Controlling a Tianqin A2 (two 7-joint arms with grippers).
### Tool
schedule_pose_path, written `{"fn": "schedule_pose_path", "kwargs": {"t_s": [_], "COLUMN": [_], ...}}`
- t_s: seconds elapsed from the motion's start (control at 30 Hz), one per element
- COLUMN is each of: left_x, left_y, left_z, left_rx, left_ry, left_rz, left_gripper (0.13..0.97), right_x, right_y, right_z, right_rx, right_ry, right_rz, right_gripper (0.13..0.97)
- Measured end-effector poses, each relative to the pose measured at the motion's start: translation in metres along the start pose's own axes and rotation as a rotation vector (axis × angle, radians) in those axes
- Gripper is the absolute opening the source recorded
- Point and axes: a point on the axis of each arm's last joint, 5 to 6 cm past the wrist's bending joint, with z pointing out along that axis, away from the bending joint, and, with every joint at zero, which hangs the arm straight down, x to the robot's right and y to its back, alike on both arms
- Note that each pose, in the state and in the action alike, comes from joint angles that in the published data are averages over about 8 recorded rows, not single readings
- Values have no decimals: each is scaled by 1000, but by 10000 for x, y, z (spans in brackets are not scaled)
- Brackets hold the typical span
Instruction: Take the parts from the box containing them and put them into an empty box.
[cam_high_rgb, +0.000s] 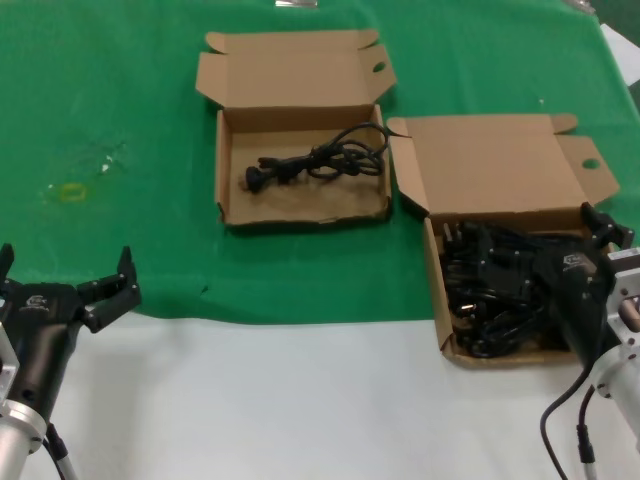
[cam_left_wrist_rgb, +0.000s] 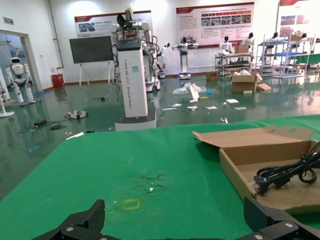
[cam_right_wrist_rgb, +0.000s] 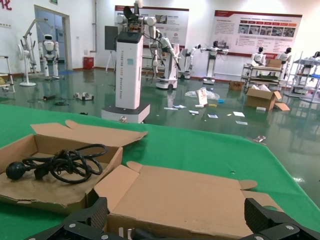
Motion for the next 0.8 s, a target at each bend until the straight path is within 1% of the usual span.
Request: {"fn": "schedule_pose_path", "kwargs": {"t_s": [0.8], "left_x": [0], "left_y": [0], "left_z": [0], "left_rx": [0], "left_ry": [0], "left_rz": [0], "left_gripper": [966], "right_x": [0], "right_y": [0], "right_z": [0], "right_rx": [0], "right_ry": [0], "right_rz": [0], "right_gripper": [966]}}
